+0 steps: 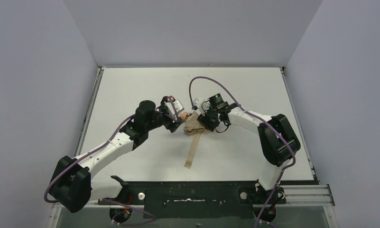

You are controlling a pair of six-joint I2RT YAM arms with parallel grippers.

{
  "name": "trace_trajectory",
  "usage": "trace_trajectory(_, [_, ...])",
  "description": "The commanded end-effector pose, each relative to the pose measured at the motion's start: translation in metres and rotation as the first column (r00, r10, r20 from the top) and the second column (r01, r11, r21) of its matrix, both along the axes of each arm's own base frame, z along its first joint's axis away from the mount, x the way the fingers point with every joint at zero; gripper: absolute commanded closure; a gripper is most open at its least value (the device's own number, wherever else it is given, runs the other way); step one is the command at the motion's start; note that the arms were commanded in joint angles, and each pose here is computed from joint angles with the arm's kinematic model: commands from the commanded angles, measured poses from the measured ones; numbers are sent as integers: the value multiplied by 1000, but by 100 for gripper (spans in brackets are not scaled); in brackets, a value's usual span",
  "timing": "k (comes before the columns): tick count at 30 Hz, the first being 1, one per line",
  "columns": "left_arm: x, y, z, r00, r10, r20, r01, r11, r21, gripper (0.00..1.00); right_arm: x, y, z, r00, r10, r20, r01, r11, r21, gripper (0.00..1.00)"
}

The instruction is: Put away the umbrella

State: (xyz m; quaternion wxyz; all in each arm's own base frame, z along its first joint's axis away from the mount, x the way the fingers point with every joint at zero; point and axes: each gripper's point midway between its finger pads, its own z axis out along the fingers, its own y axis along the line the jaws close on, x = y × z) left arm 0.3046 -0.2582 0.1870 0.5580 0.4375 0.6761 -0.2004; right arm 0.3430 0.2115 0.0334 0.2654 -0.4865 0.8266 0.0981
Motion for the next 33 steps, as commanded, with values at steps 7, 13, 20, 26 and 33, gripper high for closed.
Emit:
trace_trajectory(7, [36,0,10,997,-13,-72,7,997,-78,31,-14,-37,-40,996,45,78,-21,960,-280,86])
trace_trajectory(13, [20,-18,-15,964,-91,-250,52,986,-160,31,-15,-35,-39,995,51,81,-27,963,-269,86])
trace_trajectory(20, [48,-15,-35,958,2,-288,-45,989,-144,31,-14,-32,-39,991,75,112,-42,961,-274,86])
trace_trajectory(26, [68,-10,-36,969,-9,-248,-15,995,-94,31,-21,-33,-42,972,161,170,-94,934,-345,85])
trace_trajectory(33, [94,2,-31,976,0,-219,-21,995,-95,31,-36,-25,-46,918,316,241,-203,894,-400,87])
